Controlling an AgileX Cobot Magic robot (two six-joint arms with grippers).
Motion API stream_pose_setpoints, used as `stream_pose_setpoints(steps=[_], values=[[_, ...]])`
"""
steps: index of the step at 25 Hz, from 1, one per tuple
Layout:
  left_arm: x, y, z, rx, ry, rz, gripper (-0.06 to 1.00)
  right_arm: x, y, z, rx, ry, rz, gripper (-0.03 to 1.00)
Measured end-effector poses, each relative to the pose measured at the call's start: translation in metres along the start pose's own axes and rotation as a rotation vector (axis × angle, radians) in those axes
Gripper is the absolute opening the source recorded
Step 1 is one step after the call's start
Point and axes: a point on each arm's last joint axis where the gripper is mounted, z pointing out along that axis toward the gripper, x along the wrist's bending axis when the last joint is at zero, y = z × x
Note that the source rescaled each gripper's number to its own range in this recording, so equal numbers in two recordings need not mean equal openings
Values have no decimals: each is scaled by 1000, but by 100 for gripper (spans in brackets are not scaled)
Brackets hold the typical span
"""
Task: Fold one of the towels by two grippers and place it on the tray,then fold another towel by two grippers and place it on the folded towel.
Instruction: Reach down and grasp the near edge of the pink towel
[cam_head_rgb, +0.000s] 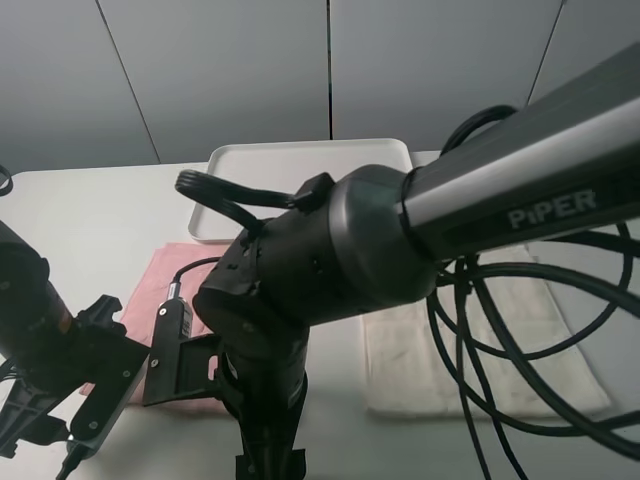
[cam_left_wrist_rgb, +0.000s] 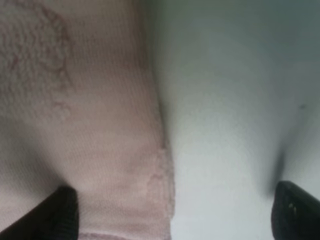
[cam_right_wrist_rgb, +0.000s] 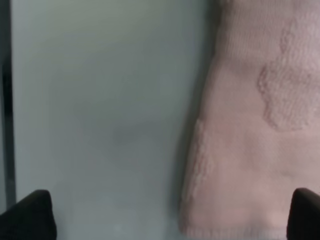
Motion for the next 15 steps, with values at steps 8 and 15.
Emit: stream_pose_setpoints(steps=[8, 15], values=[[0, 0, 0, 0, 2, 1, 100, 0, -6, 19, 78, 10, 11, 100], [0, 0, 0, 0, 2, 1, 100, -1, -6, 21, 97, 3, 67, 100]])
